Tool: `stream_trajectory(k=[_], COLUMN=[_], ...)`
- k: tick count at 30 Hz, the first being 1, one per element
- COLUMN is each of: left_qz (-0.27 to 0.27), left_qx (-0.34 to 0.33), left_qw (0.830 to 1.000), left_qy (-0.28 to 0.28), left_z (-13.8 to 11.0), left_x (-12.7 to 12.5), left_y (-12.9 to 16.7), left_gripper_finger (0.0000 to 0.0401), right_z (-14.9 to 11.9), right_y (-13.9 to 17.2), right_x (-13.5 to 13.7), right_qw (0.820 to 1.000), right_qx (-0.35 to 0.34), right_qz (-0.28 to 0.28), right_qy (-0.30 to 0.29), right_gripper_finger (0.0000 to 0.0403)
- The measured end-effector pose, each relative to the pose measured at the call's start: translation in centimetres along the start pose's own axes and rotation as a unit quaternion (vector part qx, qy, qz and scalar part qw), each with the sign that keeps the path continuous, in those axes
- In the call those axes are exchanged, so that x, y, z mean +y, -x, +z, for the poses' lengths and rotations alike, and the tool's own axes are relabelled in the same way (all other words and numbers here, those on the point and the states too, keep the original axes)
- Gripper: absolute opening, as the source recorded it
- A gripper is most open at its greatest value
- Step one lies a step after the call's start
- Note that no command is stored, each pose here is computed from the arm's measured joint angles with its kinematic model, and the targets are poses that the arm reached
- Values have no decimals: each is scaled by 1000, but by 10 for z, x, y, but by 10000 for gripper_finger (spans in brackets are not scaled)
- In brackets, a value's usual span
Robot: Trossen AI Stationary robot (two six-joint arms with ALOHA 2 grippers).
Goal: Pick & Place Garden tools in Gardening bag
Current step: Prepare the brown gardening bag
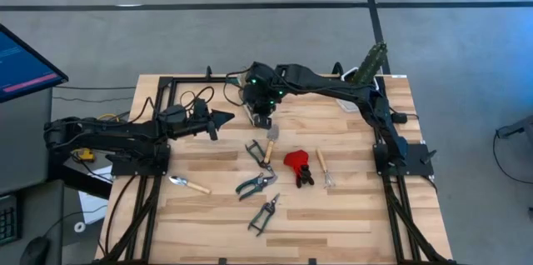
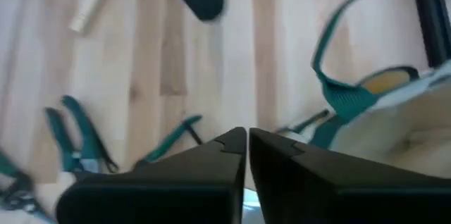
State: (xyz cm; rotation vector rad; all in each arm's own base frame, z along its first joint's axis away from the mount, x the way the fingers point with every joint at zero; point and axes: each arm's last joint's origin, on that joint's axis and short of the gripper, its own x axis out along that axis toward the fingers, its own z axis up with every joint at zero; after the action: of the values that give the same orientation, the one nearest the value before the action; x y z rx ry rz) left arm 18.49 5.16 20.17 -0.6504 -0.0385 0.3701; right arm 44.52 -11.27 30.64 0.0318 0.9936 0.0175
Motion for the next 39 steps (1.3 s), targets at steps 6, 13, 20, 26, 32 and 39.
stream_trajectory(k=[6,13,20,26,32,39], left_qz=[-4,-9,-9,-10,-10,-10], left_qx=[4,10,10,11,11,11], left_qw=[1000,1000,1000,1000,1000,1000], left_qy=[0,0,0,0,0,0], left_z=[0,-1,-1,-1,-1,-1], left_x=[0,0,0,-1,-1,-1], left_y=[0,0,0,0,0,0], left_gripper_finger=[2,2,2,2,2,2], right_z=[-4,-12,-22,-30,-30,-32], right_y=[-7,-15,-29,-41,-41,-41], right_x=[-5,-8,-10,-14,-13,-8], right_qw=[998,998,997,997,997,996], right_qx=[12,36,51,56,54,71], right_qz=[-53,-54,-52,-53,-53,-45], right_qy=[16,11,8,1,1,33], right_gripper_finger=[112,190,201,178,99,8])
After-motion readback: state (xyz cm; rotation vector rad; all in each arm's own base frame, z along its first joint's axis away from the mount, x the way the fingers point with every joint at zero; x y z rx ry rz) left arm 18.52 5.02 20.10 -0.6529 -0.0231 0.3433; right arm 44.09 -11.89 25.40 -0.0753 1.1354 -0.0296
